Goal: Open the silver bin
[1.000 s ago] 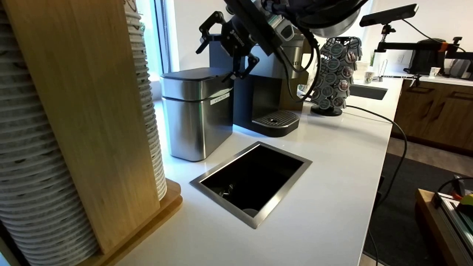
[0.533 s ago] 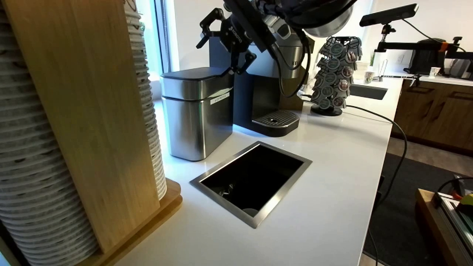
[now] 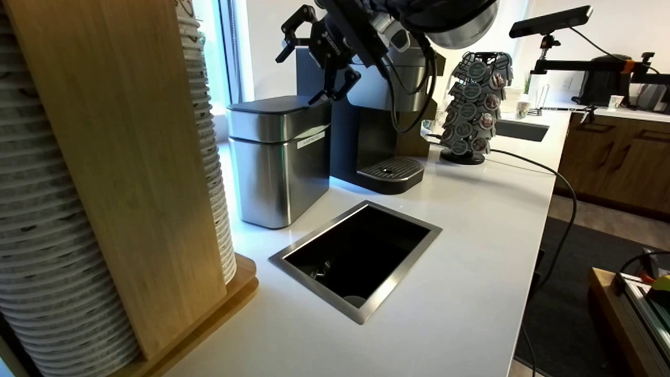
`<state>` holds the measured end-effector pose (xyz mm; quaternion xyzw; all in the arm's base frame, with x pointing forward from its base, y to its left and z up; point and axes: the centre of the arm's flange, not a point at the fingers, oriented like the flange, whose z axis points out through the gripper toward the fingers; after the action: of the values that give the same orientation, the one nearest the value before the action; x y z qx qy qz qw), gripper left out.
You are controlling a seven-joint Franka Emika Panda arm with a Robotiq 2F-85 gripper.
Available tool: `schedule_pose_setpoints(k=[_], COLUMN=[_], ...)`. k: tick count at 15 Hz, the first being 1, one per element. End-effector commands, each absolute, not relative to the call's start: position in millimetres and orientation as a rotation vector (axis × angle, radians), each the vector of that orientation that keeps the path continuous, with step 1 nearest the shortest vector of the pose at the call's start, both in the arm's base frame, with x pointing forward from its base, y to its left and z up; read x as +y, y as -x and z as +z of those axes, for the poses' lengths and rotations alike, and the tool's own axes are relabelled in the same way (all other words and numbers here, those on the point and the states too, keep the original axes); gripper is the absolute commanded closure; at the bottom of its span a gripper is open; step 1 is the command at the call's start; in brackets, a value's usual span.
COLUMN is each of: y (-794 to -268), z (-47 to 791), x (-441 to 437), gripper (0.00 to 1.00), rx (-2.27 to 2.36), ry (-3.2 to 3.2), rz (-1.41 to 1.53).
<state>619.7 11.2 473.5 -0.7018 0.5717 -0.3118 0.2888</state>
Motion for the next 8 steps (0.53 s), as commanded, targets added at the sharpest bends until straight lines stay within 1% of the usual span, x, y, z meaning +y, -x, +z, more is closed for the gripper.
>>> schedule_pose_setpoints(k=[1,4,8], y=[-622,-618,-615], z=[479,480,482], x=[16,15,-12], gripper=[0.00,0.00,0.00], rx=[1.520,1.555,1.603], ry=[1.829,1.881,1.948], rz=[-0.812,-0.846,-0.944])
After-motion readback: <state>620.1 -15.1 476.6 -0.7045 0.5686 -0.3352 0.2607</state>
